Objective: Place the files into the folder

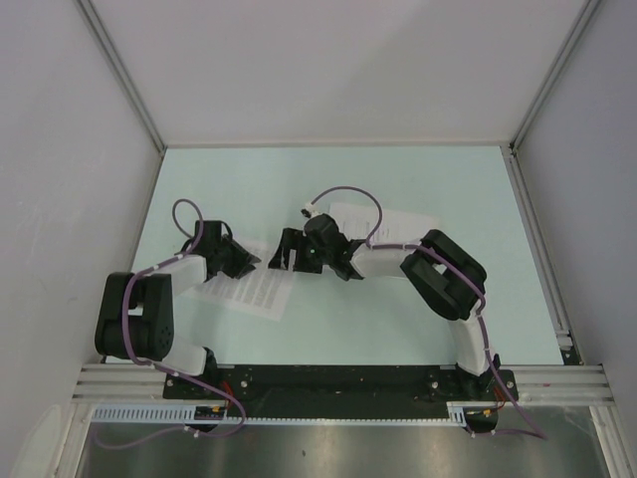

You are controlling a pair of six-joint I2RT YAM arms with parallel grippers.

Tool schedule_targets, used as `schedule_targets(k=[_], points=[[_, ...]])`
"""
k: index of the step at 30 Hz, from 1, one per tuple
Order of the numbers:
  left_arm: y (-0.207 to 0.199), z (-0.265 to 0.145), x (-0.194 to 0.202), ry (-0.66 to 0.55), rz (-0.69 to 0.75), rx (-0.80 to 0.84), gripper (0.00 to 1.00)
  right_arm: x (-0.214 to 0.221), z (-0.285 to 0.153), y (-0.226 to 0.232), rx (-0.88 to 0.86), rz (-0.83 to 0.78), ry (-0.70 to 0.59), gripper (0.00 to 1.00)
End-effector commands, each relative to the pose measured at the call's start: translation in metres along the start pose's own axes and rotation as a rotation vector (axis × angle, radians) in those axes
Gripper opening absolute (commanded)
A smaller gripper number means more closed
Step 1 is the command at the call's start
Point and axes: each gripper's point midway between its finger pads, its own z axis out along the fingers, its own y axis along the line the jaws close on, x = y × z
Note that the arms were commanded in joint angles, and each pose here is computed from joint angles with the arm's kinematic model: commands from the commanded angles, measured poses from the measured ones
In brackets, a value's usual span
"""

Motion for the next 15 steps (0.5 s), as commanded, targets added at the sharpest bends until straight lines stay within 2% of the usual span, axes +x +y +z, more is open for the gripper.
schedule_targets(k=[1, 3, 8, 15], points=[[0.018, -0.002, 0.016, 0.063, 0.037, -0.055, 0.34, -0.043, -0.021, 0.003, 0.034, -0.266, -0.086, 0.92], [0.013, -0.004, 0.014, 0.058, 0.047, -0.042, 0.33, -0.05, -0.019, -0.013, 0.081, -0.34, -0.071, 0.95], [0.011, -0.007, 0.013, 0.052, 0.041, -0.037, 0.33, -0.07, -0.003, -0.019, 0.096, -0.398, -0.06, 0.96], [0.014, -0.004, 0.013, 0.05, 0.029, -0.048, 0.34, -0.042, 0.013, -0.033, 0.156, -0.417, 0.036, 0.94]])
